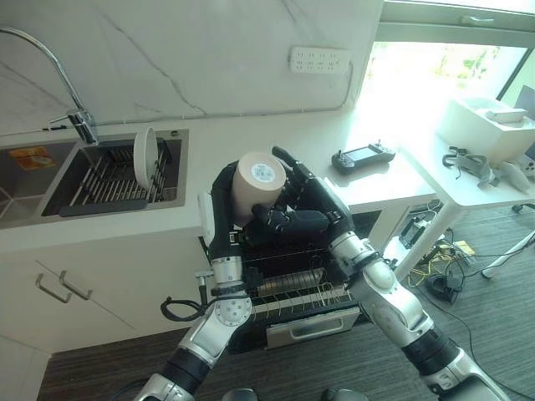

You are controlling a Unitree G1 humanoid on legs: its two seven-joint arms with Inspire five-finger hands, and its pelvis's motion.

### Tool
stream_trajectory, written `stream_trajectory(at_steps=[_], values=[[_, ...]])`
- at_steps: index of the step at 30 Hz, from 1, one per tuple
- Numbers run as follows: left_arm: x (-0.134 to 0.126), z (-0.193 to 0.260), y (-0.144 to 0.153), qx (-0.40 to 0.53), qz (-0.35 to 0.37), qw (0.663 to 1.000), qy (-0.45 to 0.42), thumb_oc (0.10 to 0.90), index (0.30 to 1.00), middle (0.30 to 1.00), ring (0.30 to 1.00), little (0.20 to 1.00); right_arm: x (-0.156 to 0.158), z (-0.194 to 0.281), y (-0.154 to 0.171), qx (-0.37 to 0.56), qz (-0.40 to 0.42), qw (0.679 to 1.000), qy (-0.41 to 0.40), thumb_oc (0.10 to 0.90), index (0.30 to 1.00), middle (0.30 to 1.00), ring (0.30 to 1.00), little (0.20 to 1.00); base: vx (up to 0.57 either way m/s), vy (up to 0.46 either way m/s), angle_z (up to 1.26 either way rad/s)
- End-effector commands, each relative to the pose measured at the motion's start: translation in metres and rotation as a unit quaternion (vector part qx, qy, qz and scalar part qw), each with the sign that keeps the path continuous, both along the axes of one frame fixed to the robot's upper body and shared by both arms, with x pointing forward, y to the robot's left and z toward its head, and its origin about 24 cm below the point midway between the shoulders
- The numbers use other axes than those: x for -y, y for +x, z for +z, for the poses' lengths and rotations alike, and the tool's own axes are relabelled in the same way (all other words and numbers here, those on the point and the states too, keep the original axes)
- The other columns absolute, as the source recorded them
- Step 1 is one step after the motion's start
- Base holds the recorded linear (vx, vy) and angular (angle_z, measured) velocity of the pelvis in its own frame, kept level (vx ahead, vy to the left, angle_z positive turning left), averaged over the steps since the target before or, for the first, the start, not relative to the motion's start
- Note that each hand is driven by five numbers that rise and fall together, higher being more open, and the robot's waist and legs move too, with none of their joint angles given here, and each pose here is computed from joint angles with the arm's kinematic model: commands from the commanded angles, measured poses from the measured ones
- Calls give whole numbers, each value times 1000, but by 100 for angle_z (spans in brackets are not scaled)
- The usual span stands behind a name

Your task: Place the dishes in the dishwasher.

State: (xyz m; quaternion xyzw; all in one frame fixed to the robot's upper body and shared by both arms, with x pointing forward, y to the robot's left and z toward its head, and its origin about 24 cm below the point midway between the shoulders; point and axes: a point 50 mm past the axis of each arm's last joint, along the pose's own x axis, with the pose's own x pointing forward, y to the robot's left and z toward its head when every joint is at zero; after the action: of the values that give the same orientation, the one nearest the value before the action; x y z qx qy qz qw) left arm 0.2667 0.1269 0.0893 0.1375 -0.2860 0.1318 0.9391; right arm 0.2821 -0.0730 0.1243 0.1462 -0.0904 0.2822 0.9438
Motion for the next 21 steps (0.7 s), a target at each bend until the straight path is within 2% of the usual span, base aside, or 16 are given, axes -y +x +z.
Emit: stream_trajectory(at_steps=[1,11,21], values=[[24,47,11,129,-73,989,16,400,300,300,300,300,-18,58,11,105,19,992,61,800,900,900,900,900,0,0,0],[33,44,15,122,-89,988,30,400,300,300,300,300,-30,51,17,91,43,995,28,800,900,900,900,900,0,0,0],[43,35,13,96,-124,988,16,400,300,300,300,300,-43,60,17,82,72,993,52,800,900,900,900,900,24,-10,3]])
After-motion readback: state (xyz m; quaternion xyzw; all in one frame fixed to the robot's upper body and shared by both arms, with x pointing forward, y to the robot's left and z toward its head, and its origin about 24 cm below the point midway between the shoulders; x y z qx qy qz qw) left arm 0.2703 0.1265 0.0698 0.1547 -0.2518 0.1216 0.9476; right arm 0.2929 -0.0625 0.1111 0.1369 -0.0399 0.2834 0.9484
